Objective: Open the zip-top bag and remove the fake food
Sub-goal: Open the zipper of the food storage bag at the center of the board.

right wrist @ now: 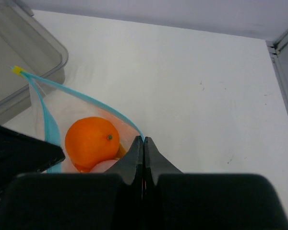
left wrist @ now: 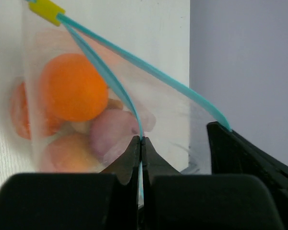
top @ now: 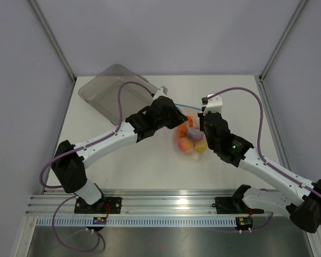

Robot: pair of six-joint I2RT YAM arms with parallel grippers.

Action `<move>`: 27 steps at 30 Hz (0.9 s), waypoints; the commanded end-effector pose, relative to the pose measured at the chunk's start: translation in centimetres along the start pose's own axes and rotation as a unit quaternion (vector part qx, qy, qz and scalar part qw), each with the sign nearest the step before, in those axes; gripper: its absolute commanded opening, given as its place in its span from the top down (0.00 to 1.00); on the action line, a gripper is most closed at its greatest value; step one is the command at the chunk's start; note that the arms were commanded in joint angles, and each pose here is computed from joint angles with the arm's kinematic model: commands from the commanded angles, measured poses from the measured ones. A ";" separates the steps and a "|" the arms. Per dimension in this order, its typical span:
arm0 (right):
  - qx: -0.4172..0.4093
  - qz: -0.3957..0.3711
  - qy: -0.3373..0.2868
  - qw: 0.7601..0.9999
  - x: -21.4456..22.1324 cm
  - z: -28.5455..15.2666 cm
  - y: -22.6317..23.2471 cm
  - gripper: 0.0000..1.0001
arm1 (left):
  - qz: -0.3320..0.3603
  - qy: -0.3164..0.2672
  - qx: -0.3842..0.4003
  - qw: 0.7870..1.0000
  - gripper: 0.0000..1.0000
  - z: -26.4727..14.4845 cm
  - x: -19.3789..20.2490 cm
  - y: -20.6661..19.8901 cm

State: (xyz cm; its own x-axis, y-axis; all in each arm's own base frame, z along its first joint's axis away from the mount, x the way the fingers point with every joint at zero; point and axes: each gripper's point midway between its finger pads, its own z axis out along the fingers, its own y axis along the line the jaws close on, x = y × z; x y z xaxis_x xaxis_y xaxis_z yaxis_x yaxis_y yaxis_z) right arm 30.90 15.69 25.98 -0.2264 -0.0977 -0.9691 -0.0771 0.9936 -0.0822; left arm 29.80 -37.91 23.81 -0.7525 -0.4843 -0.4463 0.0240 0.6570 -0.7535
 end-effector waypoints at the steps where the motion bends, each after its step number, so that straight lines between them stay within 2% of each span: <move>1: 0.068 0.046 -0.052 0.995 -3.5 0.1 -4.0 1.00 | 0.013 -0.001 0.035 0.999 1.00 0.9 -0.4 -2.7; 6: 0.134 0.080 -0.083 0.984 -6.6 0.2 -9.2 1.00 | 0.017 0.004 0.050 0.999 1.00 3.8 -0.5 -4.7; 8: 0.139 0.086 -0.099 0.982 -8.2 0.2 -9.5 1.00 | 0.018 0.004 0.067 0.998 1.00 4.1 -0.9 -6.3; 10: 0.104 0.081 -0.080 0.988 -7.5 1.1 -7.9 1.00 | 0.018 -0.001 0.087 0.996 1.00 4.3 -1.1 -7.0; 12: 0.097 0.077 -0.046 0.991 -4.8 2.6 -6.7 1.00 | 0.034 0.011 0.098 0.995 0.97 4.6 0.1 -5.7; 13: 0.100 0.080 -0.049 0.991 -4.3 3.1 -6.5 1.00 | 0.036 0.004 0.098 0.995 0.97 4.7 0.0 -5.3; 15: 0.092 0.068 -0.033 0.993 -1.0 4.6 -5.2 1.00 | 0.039 0.007 0.060 0.997 0.98 5.4 0.6 -1.8; 16: 0.080 0.070 -0.023 0.994 -0.3 4.8 -4.3 1.00 | 0.040 0.004 0.056 0.998 0.98 5.4 0.4 -1.0; 17: 0.066 0.075 -0.017 0.995 -0.1 4.8 -3.0 1.00 | 0.039 0.007 0.033 0.999 0.98 5.8 0.4 1.4; 19: 0.069 0.061 -0.007 0.996 0.8 4.8 -1.9 1.00 | 0.036 0.013 0.019 0.999 0.99 5.5 0.4 3.2; 20: 0.054 0.042 -0.004 0.998 1.5 4.5 -0.2 1.00 | 0.033 0.018 -0.002 0.999 0.99 5.6 0.5 5.6; 22: 0.057 0.018 0.006 0.998 2.3 4.1 0.9 1.00 | 0.054 0.012 0.016 0.998 0.99 5.0 0.4 6.2; 26: 0.087 -0.048 0.032 0.995 3.8 3.1 3.1 1.00 | 0.083 0.015 -0.024 0.996 1.00 3.5 1.6 10.6; 27: 0.080 -0.050 0.033 0.995 3.9 3.0 3.6 1.00 | 0.088 0.005 -0.021 0.996 1.00 3.2 1.1 10.3</move>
State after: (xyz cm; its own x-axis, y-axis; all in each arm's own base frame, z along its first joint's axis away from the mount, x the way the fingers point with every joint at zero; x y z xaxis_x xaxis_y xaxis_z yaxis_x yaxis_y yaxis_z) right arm 32.82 19.30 19.45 -0.3202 -0.1948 -0.9271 -0.0447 0.9806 -0.1907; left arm 30.72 -33.65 9.19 -0.8185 -0.3498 -0.4558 0.0037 0.7900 -0.6130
